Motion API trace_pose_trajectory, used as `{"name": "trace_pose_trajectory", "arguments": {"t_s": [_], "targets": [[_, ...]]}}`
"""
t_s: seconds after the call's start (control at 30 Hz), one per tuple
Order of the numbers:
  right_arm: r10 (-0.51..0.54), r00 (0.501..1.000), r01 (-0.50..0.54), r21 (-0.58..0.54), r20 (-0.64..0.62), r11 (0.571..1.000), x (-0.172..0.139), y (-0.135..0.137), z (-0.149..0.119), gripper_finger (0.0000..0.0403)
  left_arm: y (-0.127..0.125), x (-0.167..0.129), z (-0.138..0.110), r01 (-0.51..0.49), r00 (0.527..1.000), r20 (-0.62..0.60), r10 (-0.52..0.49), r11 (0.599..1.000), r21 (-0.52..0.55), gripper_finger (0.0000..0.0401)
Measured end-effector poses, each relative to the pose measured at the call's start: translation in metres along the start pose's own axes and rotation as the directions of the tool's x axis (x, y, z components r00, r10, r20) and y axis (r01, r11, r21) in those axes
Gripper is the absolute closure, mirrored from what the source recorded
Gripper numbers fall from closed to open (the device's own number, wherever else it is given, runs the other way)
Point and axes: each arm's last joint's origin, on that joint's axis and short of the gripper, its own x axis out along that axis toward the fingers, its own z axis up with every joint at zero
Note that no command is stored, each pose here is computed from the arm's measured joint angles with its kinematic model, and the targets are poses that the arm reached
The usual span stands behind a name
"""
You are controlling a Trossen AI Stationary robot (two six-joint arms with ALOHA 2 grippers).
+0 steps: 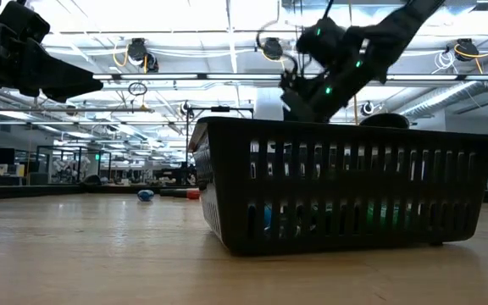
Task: Pick & Place Nail Polish
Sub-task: Put the light brown nail polish bottle into the black bin
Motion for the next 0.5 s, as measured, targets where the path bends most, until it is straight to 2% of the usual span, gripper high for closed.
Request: {"name": "trace_pose_trajectory", "arguments": {"t_s": [0.1, 0.2, 0.5], "targets": [[0.007, 0.999, -0.005, 0.04, -0.047, 0.999, 0.011, -0.024, -0.006, 0.0231, 0.0, 0.0, 0.0, 0.0, 1.0, 0.0, 0.0, 1.0, 0.0, 0.0187], [0.022, 0.998, -0.02, 0.048, -0.059, 0.999, 0.025, -0.034, -0.013, 0.0221, 0.0, 0.0, 0.0, 0.0, 1.0, 0.0, 0.0, 1.0, 0.0, 0.0187], [0.054, 0.993, -0.059, -0.046, -0.105, 0.997, 0.056, -0.02, -0.037, 0.0221, 0.0, 0.0, 0.0, 0.0, 1.0, 0.0, 0.0, 1.0, 0.0, 0.0187]]}}
